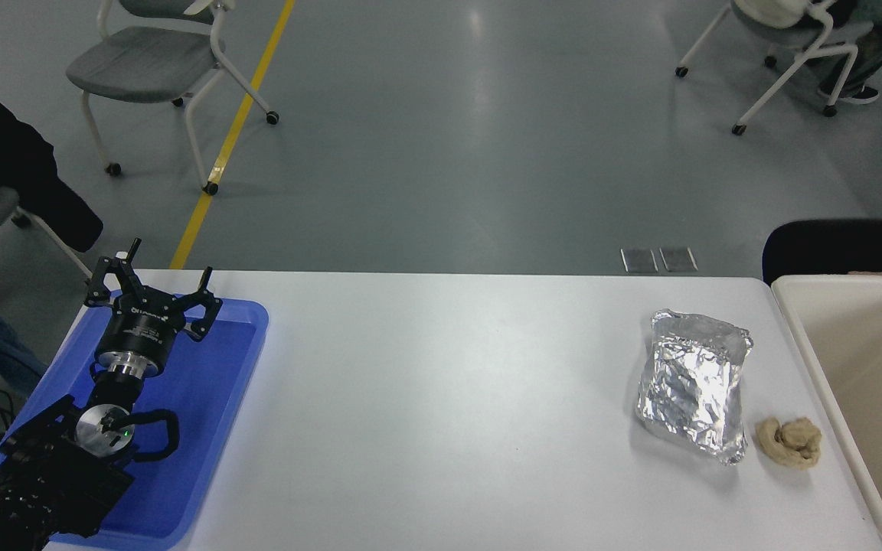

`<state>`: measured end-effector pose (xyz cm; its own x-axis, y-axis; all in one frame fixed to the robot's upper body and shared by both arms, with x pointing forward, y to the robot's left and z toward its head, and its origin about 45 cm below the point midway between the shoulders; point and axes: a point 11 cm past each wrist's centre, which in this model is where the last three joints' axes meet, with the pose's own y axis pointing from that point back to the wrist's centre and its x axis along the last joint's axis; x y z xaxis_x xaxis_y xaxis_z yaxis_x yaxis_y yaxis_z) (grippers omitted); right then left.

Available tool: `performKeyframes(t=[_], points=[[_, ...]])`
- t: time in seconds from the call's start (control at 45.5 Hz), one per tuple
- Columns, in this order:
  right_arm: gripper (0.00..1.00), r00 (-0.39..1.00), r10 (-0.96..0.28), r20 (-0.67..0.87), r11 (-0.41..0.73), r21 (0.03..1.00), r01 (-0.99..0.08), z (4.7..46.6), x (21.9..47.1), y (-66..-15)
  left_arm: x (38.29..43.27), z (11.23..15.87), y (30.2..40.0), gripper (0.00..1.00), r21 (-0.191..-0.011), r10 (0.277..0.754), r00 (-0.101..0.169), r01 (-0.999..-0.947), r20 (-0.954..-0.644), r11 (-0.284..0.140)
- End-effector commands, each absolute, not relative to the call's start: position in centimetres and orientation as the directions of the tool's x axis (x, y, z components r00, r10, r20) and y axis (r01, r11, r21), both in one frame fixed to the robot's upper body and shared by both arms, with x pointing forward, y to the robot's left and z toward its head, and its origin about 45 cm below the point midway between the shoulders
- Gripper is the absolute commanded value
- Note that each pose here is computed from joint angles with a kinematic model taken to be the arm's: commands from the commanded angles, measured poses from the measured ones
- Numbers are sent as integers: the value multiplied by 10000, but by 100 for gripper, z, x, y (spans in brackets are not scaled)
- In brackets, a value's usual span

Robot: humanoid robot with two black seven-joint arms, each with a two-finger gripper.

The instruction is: Pick up paper cup place in dustbin

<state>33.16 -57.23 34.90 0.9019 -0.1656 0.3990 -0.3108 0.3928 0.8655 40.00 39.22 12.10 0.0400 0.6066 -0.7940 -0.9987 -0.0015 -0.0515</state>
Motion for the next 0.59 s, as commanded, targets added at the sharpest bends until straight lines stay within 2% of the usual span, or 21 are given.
performKeyframes(t=[0.0,0.154,0.286,0.462,0.571], points=[[0,8488,-2008,4891,4992,7966,-3409,2748,3150,-6295,4002,1213,3922,100,-531,6059,409,-9986,-7945,-22],[0,8260,-1850,5324,4984,7752,-3881,2220,3116,-6258,3998,1207,3926,100,-497,6077,383,-9988,-7933,-18],[0,8036,-1851,5657,5131,7530,-4119,1904,3141,-6225,4007,1218,3918,100,-539,6066,425,-9985,-7939,-7],[0,7141,-3123,6266,5259,7400,-4193,1502,3044,-6180,4002,1211,3919,100,-516,6066,411,-9987,-7940,1],[0,6883,-3471,6370,5194,7417,-4244,1367,3042,-6091,4007,1219,3919,100,-536,6059,423,-9986,-7944,-6]])
